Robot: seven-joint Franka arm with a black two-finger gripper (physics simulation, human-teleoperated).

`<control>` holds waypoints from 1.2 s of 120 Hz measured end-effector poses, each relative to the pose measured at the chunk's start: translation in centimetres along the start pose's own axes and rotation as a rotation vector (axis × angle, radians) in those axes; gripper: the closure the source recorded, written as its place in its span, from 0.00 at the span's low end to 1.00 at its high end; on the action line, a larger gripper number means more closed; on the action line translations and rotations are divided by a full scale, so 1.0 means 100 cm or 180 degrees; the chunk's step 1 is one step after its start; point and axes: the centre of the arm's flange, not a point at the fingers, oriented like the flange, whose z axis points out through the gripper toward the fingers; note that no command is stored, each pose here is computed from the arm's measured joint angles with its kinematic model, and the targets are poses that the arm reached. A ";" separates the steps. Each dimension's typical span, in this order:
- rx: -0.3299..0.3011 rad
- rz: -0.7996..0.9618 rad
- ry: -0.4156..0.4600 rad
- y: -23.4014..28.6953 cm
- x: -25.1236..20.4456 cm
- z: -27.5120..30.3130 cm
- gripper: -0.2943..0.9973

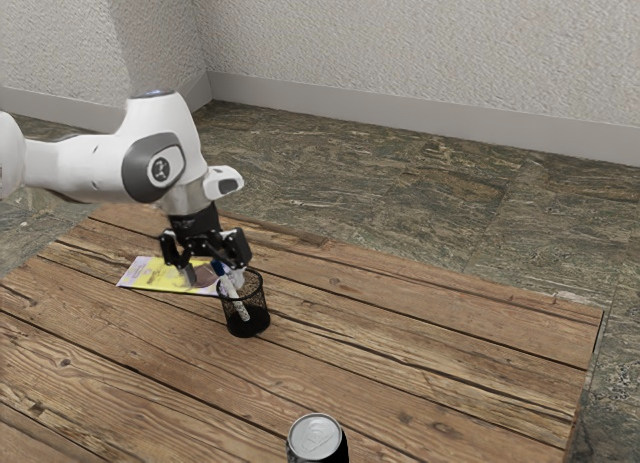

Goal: Take the marker out of the pen holder and place it to the left of the pen holder.

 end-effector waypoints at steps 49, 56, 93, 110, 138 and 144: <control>0.0034 0.0259 0.0052 -0.020 0.046 0.015 0.23; 0.0034 0.0284 0.0068 -0.025 0.049 0.013 0.23; 0.0054 0.0443 0.0070 -0.039 0.064 0.019 0.23; 0.0059 0.0524 0.0063 -0.039 0.064 0.020 0.36; 0.0075 0.0658 0.0075 -0.036 0.064 0.018 0.69; 0.0076 0.0676 0.0075 -0.036 0.064 0.018 0.73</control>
